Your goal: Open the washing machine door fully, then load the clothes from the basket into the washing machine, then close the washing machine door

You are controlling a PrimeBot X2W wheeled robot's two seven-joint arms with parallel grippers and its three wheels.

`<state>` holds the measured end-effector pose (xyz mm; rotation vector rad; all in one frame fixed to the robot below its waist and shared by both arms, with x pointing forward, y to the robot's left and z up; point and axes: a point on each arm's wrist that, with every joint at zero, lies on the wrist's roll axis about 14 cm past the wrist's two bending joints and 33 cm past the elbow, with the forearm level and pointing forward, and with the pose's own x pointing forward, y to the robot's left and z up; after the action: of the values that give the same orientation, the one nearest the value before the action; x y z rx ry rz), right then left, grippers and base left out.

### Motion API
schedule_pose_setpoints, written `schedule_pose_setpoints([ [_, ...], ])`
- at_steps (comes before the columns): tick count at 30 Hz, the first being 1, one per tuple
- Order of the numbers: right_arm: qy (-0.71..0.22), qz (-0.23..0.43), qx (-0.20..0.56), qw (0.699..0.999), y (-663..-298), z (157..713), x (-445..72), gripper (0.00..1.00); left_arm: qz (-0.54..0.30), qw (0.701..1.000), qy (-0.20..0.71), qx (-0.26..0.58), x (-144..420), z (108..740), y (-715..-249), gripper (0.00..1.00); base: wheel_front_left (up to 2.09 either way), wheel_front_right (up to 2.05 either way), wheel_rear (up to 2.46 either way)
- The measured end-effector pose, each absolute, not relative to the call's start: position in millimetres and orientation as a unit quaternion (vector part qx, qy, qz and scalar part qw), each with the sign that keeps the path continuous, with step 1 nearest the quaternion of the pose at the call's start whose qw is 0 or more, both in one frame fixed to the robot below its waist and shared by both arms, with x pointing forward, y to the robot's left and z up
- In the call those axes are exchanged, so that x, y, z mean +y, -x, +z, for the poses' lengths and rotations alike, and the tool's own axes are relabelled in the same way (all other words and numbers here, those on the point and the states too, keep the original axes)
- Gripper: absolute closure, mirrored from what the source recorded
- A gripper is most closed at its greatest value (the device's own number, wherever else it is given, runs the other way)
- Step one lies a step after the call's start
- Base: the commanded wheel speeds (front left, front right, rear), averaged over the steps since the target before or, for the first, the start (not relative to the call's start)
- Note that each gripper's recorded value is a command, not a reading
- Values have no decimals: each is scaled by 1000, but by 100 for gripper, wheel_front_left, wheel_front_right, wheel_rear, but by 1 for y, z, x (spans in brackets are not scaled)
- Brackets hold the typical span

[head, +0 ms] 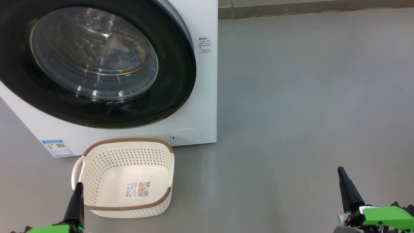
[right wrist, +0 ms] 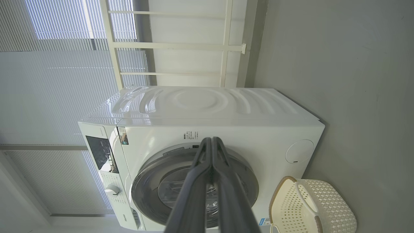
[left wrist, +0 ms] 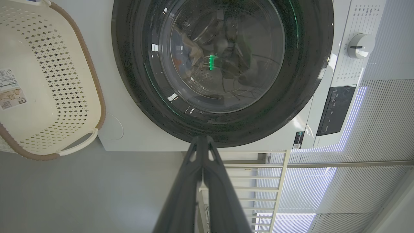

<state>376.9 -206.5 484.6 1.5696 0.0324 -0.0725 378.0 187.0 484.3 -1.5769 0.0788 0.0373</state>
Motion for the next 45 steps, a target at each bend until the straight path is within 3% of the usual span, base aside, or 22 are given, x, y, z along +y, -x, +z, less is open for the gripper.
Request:
schedule_pose_setpoints([
  [45,-708,-34,13,706,-377,485,-208,100,16,701,712,36,186,484,-378,100,0,0,0],
])
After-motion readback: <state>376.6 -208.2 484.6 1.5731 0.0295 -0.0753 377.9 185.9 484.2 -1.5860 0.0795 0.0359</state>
